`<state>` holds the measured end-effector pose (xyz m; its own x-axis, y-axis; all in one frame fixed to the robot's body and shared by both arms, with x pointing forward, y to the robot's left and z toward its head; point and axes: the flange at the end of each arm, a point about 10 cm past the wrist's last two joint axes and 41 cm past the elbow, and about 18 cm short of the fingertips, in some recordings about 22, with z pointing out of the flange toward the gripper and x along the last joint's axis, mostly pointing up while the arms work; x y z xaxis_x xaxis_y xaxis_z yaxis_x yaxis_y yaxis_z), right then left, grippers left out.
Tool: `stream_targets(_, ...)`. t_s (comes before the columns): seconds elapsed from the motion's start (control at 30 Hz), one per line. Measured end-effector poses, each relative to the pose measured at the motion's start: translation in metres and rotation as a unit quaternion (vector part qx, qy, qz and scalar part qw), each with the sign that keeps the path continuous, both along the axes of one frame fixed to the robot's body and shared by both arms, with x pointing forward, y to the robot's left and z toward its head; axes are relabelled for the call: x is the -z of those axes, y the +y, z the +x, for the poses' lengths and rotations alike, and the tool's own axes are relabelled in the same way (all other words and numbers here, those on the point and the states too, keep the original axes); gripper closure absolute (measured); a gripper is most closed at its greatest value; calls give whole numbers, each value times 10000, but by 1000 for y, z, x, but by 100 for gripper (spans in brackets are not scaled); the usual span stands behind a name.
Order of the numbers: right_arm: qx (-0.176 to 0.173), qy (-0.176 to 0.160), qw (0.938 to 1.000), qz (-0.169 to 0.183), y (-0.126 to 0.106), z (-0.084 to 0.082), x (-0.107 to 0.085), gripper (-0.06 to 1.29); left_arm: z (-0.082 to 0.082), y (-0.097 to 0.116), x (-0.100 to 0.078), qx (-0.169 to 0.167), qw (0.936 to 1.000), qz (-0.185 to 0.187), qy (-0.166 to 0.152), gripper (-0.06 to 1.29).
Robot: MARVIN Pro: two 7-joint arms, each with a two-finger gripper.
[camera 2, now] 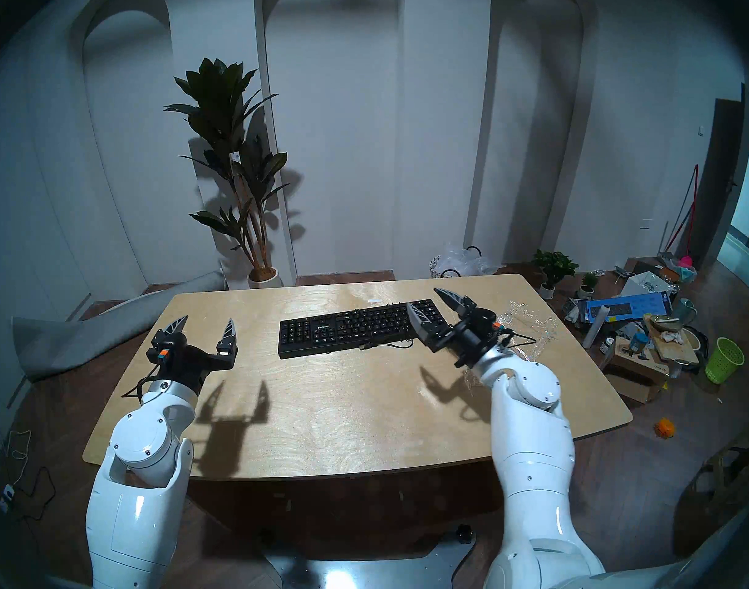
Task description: Unwrap the new keyboard and set the wrapping aside
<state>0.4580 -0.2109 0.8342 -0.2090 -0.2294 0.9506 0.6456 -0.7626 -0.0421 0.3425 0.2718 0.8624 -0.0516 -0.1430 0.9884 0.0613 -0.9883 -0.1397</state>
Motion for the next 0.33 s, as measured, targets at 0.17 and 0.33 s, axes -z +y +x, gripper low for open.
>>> stream_targets(0.17, -3, -224, 9996, 160, 34, 8, -14, -2, -4, -8, 3, 1, 9999, -142, -14, -2)
stream_targets(0.33, 100, -359, 9989, 275, 59, 11, -19, -2, -6, -12, 1, -17, 9996, -259, -106, -2)
